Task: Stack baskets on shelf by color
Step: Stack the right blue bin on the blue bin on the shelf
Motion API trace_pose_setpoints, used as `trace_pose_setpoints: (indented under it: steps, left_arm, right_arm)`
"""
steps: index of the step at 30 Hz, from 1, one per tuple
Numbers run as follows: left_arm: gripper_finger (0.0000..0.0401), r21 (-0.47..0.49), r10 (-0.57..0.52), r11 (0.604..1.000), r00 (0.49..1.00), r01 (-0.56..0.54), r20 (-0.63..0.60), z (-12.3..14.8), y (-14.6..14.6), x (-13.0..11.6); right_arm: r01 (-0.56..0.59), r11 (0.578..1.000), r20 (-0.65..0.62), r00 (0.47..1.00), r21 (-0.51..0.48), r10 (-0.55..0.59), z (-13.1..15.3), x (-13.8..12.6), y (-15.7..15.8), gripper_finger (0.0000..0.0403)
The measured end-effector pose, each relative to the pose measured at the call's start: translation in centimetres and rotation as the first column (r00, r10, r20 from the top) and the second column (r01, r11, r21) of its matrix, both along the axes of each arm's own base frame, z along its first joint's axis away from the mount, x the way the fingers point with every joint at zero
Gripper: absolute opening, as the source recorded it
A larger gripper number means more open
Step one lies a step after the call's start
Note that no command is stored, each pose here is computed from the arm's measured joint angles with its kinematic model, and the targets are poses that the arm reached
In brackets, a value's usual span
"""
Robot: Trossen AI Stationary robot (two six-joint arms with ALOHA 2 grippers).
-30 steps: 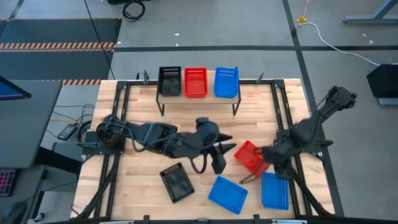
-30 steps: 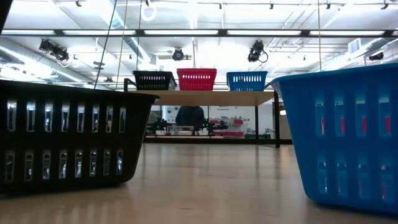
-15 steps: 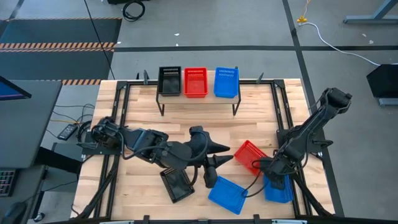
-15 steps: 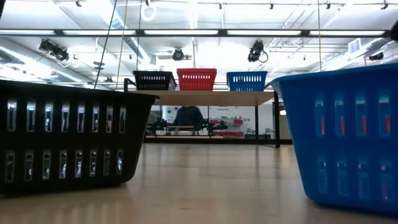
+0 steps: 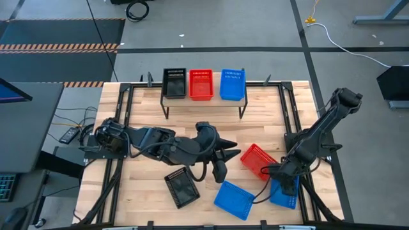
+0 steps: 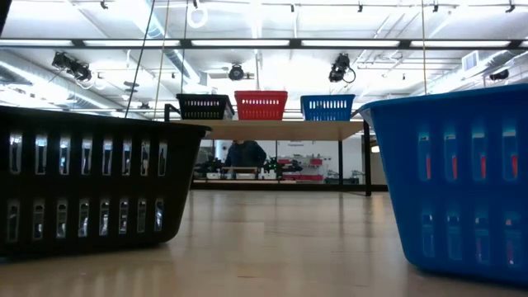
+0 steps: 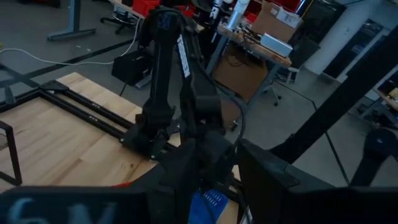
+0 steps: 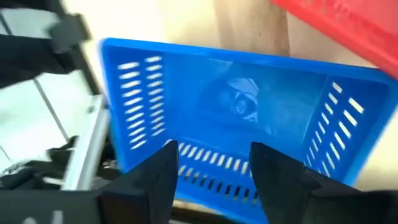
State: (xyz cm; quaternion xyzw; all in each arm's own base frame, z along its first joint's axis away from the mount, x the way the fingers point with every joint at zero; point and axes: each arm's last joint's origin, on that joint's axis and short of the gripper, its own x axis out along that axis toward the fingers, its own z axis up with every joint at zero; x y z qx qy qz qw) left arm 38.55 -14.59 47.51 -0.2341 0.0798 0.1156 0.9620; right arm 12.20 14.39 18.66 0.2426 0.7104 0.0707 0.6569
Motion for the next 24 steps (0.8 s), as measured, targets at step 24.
trace_pose_setpoints:
  steps: [24]
  left_arm:
    - [0.0126,0.004,0.028,1.000,1.000,-0.028,0.005,0.1,1.0,0.4]
  right_arm:
    - [-0.057,0.982,0.014,0.998,-0.178,0.060,1.2,-2.7,-2.8,0.0205]
